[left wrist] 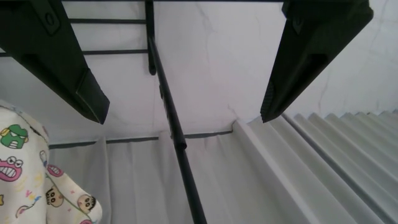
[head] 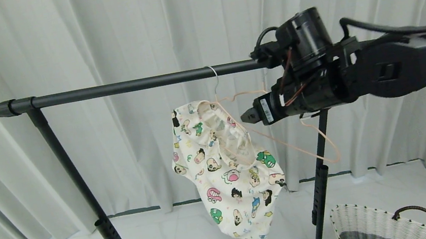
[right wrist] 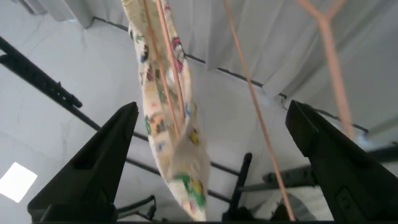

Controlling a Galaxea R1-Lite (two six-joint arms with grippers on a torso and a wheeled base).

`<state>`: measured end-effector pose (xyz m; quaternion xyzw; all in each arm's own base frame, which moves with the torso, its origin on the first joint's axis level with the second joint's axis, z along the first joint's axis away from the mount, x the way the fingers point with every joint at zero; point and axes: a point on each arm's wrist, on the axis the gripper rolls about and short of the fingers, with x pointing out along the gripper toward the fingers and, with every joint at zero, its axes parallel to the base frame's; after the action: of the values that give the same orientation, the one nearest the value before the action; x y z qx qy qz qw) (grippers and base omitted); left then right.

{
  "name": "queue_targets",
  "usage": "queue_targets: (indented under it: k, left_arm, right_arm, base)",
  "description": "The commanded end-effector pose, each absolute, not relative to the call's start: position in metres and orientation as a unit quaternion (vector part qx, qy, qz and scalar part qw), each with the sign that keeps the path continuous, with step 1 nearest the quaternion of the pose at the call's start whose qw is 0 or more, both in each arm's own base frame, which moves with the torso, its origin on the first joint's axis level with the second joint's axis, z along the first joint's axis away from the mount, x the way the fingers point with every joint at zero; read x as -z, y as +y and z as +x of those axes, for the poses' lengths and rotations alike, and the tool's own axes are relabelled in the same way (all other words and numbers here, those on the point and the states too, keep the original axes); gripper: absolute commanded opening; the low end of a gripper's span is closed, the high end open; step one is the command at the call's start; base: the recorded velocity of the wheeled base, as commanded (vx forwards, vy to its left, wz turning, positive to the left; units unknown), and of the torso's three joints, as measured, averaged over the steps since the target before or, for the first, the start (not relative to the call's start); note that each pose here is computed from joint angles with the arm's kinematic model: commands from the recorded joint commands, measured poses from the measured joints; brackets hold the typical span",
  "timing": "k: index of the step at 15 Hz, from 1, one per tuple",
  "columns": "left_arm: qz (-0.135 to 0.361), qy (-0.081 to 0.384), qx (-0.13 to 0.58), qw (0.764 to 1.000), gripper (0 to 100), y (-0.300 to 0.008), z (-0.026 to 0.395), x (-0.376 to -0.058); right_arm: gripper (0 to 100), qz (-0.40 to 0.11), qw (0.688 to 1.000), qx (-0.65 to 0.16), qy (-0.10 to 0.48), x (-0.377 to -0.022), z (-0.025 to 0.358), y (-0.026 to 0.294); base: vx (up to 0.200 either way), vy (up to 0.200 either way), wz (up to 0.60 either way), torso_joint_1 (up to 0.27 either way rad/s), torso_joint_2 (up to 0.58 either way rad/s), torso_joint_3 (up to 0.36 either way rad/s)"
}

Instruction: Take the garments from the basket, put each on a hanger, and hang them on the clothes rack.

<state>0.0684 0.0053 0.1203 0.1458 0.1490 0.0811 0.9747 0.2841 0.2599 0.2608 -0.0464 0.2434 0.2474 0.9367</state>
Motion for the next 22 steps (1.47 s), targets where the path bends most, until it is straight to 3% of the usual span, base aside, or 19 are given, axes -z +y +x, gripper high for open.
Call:
queue_targets:
  k: [1,6,9,18,22]
  left_arm:
    - [0.146,0.152,-0.087,0.974,100,0.006,0.069,-0.120]
    - [0.146,0.154,-0.101,0.972,100,0.008,0.069,-0.120]
    - [0.147,0.153,-0.100,0.972,100,0.008,0.069,-0.121]
    - [0.146,0.153,-0.099,0.972,100,0.008,0.069,-0.121]
    - [0.146,0.153,-0.099,0.972,100,0.008,0.069,-0.120]
  right_arm:
    - [100,-0.043,0.956,-0.201,0.211,-0.301,0.257,0.223]
    - [100,-0.116,0.969,-0.104,0.193,-0.315,0.236,0.156]
    - [100,-0.122,0.969,-0.070,0.205,-0.310,0.234,0.130]
    - [100,-0.142,0.960,-0.026,0.238,-0.287,0.203,0.086]
    - [100,-0.149,0.956,-0.026,0.250,-0.276,0.186,0.077]
  base:
    - [0.000,0.000,0.00,0.000,0.00,0.000]
    - [-0.080,0.000,0.00,0.002,0.00,0.002]
    - [-0.200,0.000,0.00,0.007,0.01,-0.001]
    - [-0.200,0.000,0.00,0.000,0.00,0.004]
    - [0.000,0.000,0.00,0.000,0.00,0.000]
